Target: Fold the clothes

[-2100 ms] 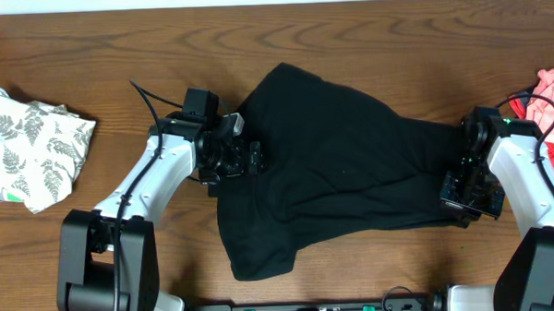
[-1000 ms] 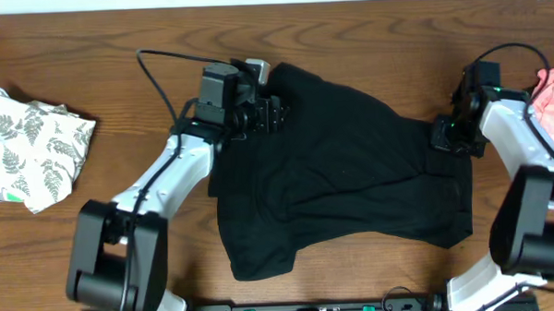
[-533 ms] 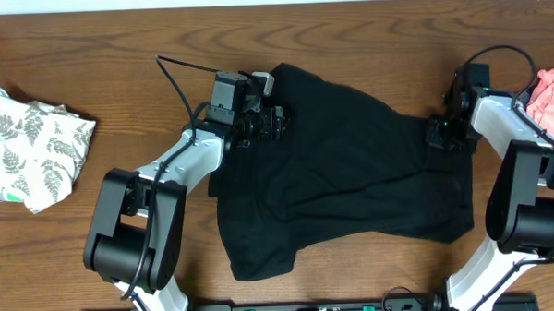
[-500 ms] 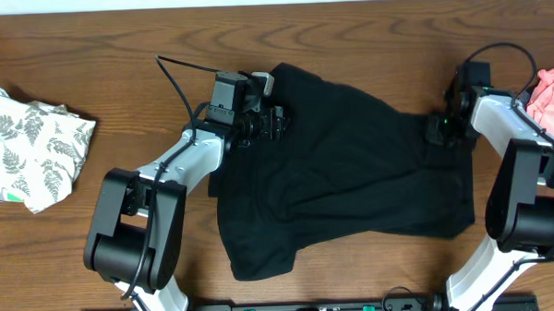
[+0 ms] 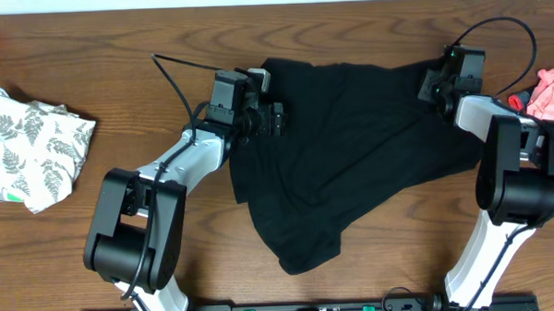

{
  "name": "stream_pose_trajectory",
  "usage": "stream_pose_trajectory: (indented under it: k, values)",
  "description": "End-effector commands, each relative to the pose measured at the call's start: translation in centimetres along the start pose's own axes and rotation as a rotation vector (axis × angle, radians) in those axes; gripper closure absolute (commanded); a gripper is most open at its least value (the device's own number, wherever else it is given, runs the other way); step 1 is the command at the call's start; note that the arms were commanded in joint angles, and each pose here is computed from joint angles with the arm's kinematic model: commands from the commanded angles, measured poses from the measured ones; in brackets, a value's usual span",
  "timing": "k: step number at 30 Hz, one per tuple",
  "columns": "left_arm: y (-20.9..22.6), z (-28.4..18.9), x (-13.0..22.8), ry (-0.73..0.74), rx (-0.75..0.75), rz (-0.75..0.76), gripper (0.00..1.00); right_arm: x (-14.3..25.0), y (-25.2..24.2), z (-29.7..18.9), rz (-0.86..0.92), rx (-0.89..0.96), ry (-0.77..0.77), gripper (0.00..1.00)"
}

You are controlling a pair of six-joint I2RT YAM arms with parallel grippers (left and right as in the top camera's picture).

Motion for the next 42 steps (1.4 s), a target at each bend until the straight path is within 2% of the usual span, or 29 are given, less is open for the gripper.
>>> stream_pose_trajectory:
  k: [1, 5, 9, 12, 14, 16, 17, 19, 21, 23, 29, 35, 38, 42]
  values:
    - [-0.6, -0.1, -1.7, -0.061, 0.015, 0.021, 0.16, 4.8, 1.3, 1.6, 0.033, -0.067, 0.139, 0.8]
    - [-0.6, -0.3, -3.6, -0.153, -0.005, 0.04, 0.16, 3.3, 1.3, -0.3, -0.013, -0.09, 0.145, 0.61]
    - [0.0, -0.4, -4.3, -0.193, -0.046, 0.04, 0.16, -0.1, 0.4, -4.4, -0.049, -0.077, 0.104, 0.54]
    - [-0.4, -0.2, -3.2, -0.136, -0.011, 0.031, 0.16, -2.5, -0.4, -8.7, -0.036, -0.059, 0.064, 0.51]
    - [-0.3, -0.1, -2.2, -0.089, -0.01, 0.02, 0.23, -3.5, -0.8, -11.6, -0.029, -0.053, 0.05, 0.51]
    - [0.3, 0.0, -1.0, -0.036, -0.037, 0.002, 0.33, -3.8, -1.0, -14.5, -0.023, -0.047, 0.052, 0.59]
    - [0.7, 0.0, -0.3, -0.006, -0.053, -0.008, 0.42, -3.9, -1.0, -15.7, -0.022, -0.045, 0.053, 0.64]
    - [1.5, 0.0, 1.3, 0.061, -0.087, -0.03, 0.66, -3.9, -0.9, -18.3, -0.02, -0.04, 0.055, 0.76]
    - [2.2, 0.1, 2.3, 0.1, -0.116, -0.044, 0.86, -3.7, -0.8, -20.2, -0.02, -0.037, 0.059, 0.83]
    - [2.8, 0.3, 2.8, 0.116, -0.144, -0.05, 0.93, -3.4, -0.6, -21.7, -0.018, -0.038, 0.067, 0.85]
    - [4.0, 2.0, 3.8, 0.134, -0.153, -0.052, 0.94, -2.0, -0.3, -24.2, -0.014, -0.042, 0.115, 0.87]
    - [5.9, 4.4, 3.5, 0.073, -0.198, -0.037, 0.94, -0.2, -0.2, -24.6, -0.004, -0.045, 0.193, 0.87]
    - [6.2, 4.9, 2.1, 0.02, -0.208, -0.024, 0.94, 0.0, -0.2, -24.6, -0.003, -0.045, 0.203, 0.84]
    - [7.0, 4.4, -1.6, -0.099, -0.248, -0.022, 0.94, 0.6, -0.2, -24.8, 0.0, -0.044, 0.229, 0.8]
Point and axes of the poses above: each gripper's point midway between its finger pads, its own z axis out along the fingers, its own y axis along the line the jaws close on, x = y × z, the point moved 2 cm from there along -z, back along the fingers, and after that the axes turned 14 degrees about -z, right-handed, at the moved point
